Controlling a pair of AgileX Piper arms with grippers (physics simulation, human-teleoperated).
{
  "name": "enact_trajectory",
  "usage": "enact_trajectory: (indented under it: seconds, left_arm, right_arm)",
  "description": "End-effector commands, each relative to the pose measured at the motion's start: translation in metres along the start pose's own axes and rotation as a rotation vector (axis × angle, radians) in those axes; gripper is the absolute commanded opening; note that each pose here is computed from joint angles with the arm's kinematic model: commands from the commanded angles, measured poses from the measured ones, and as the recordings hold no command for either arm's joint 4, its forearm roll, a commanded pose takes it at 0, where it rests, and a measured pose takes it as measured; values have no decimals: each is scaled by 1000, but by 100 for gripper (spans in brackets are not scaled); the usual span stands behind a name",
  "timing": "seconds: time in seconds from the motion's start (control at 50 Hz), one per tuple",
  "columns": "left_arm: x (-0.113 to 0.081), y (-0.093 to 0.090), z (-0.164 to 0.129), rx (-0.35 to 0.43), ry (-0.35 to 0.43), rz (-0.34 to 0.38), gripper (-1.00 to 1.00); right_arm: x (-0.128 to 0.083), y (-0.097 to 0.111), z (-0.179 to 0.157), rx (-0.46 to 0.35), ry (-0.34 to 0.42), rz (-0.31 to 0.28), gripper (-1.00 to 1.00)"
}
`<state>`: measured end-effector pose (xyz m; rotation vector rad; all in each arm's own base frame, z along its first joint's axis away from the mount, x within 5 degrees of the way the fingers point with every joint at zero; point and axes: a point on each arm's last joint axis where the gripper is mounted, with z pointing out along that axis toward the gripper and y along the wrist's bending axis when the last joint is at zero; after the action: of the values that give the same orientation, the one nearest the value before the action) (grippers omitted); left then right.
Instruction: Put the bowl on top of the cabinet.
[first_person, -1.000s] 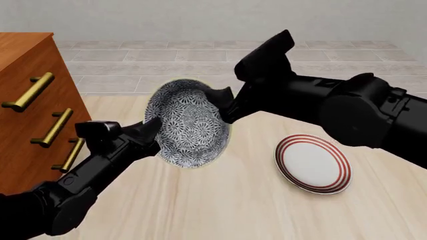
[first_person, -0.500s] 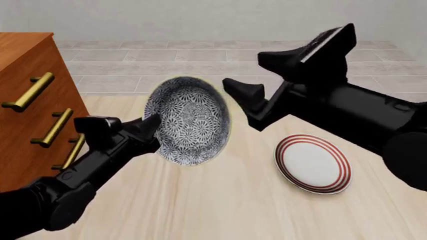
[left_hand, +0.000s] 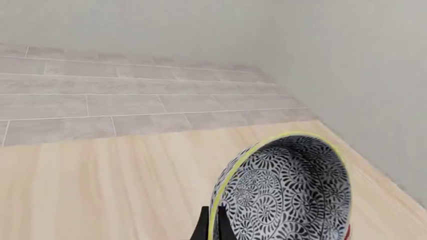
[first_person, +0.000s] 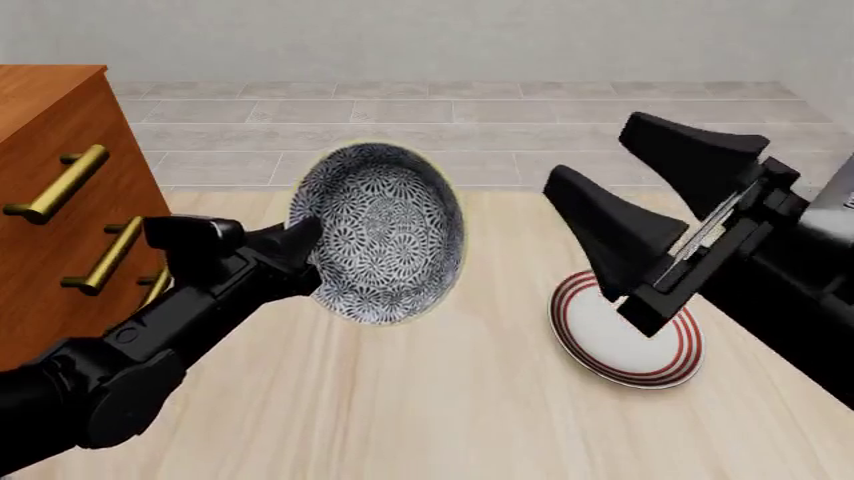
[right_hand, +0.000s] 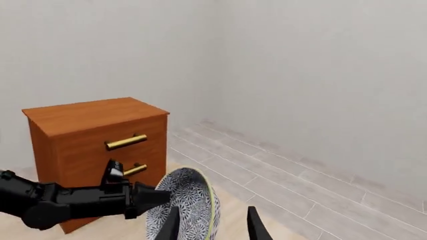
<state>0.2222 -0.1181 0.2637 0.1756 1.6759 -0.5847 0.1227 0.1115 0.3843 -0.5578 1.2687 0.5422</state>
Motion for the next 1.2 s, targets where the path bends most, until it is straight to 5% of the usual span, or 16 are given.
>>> enact_trajectory:
  seconds: [0.02,0.6,0.78,0.82,0.94,1.0,1.12,1.2]
  left_arm:
    - [-17,-11,-2,15,20,28,-100]
    - [-47,-17,2,-32,168,71,-100]
    - [-47,-17,-1,-52,239,54,-100]
    - [-45,-19,0,-53,256,5,-100]
    - [-63,-3,-12,-131,262,41,-100]
    - [-62,-10,-9,-122,288,-55,-100]
    - [-72,-13,-15,-131,296,-87,-100]
    - [-87,-7,-24,-160,286,-15,-100]
  right_arm:
    - [15,-2,-23,28,-78,57,100]
    - [49,-10,-31,93,-73,183,100]
    - [53,-12,-32,109,-79,218,100]
    - [54,-12,-31,110,-78,227,100]
    - [56,-13,-31,113,-77,238,100]
    - [56,-13,-31,117,-80,248,100]
    - [56,-14,-33,119,-84,256,100]
    - [55,-13,-33,118,-88,258,100]
